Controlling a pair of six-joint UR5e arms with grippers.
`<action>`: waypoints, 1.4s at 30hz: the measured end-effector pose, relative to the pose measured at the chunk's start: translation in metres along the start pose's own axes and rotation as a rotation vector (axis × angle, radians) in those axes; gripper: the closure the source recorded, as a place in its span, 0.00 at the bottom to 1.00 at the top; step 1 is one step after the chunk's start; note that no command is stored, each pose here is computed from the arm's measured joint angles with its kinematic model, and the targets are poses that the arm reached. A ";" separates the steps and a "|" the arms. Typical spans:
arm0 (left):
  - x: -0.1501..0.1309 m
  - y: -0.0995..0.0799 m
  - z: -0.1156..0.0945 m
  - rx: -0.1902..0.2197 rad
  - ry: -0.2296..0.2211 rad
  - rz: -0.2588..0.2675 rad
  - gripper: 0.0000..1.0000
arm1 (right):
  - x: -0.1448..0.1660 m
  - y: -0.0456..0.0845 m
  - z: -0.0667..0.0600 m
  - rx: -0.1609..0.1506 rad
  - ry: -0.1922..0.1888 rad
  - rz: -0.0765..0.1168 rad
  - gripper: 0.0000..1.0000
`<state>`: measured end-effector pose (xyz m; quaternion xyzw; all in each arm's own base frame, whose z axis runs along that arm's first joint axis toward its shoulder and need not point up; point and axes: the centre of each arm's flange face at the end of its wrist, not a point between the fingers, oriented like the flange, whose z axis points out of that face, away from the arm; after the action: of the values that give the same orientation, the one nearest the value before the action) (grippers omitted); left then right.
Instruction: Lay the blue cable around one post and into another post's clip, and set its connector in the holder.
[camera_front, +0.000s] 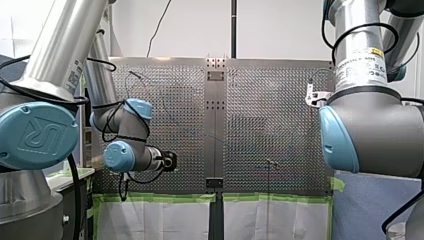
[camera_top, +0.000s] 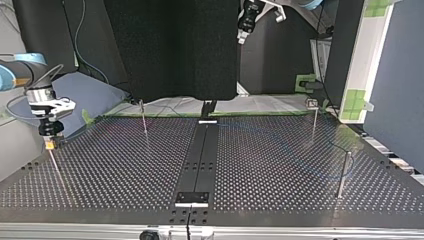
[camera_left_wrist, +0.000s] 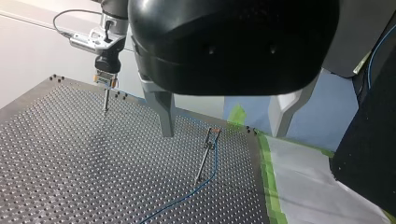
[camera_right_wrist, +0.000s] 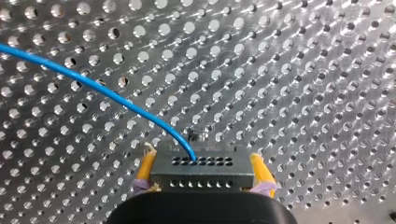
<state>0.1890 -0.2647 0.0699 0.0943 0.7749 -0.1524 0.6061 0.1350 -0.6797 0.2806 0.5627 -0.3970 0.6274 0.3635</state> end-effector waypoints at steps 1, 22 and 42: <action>0.000 0.000 0.000 0.000 0.000 0.000 0.00 | 0.000 0.000 0.000 0.000 0.001 0.001 1.00; 0.000 0.000 0.000 0.001 0.000 0.000 0.00 | 0.001 -0.001 0.002 -0.013 0.013 0.021 1.00; 0.000 0.000 0.000 0.000 -0.004 -0.001 0.00 | 0.001 -0.001 0.002 -0.020 0.014 0.023 0.13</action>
<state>0.1895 -0.2649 0.0702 0.0938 0.7738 -0.1530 0.6075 0.1370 -0.6809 0.2815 0.5502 -0.4071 0.6314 0.3645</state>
